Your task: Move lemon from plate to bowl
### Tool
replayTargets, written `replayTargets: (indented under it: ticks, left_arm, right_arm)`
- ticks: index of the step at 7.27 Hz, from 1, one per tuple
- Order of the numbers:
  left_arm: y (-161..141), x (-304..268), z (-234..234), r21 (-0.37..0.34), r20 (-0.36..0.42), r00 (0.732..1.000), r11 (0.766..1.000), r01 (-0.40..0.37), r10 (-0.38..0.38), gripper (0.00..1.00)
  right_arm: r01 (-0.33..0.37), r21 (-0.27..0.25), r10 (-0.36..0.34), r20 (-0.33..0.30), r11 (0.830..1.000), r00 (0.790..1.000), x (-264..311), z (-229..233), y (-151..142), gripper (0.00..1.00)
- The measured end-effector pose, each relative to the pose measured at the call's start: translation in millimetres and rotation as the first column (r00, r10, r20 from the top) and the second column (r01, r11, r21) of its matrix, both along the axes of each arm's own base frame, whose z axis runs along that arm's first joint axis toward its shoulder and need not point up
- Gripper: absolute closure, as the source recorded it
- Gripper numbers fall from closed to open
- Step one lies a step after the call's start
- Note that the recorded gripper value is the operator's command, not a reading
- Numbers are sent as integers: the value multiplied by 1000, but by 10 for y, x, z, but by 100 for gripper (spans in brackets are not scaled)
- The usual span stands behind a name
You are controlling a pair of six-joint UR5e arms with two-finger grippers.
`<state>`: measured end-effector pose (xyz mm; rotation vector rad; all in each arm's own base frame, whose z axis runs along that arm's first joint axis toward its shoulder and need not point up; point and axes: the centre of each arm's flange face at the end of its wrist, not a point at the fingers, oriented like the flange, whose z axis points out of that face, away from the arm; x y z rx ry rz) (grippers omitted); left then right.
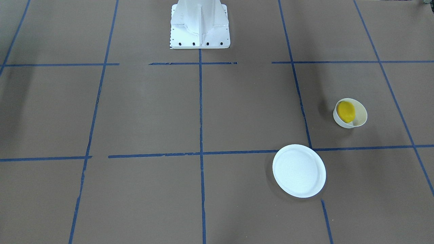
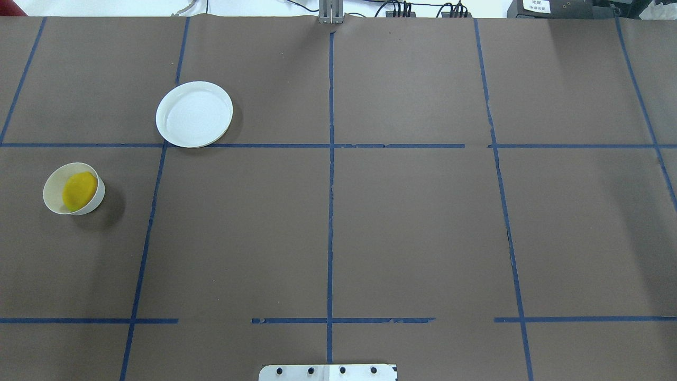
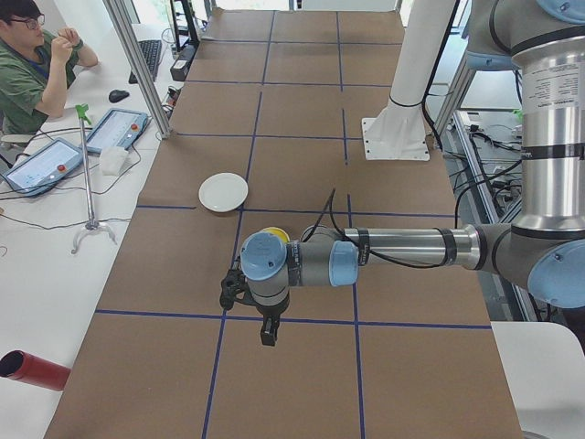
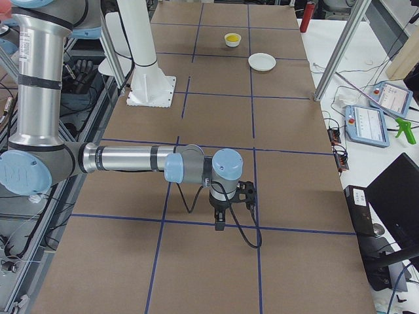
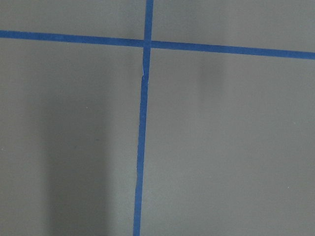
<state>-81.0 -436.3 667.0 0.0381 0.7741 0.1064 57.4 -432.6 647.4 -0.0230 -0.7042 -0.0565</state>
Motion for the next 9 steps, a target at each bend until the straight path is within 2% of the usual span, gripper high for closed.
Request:
replayTargets:
  ticks: [9]
  left_arm:
    - [-82, 0, -97, 16, 0, 1000, 1000, 6, -6, 0]
  right_arm:
    - [0, 1, 0, 0, 1000, 1000, 0, -2, 0, 0]
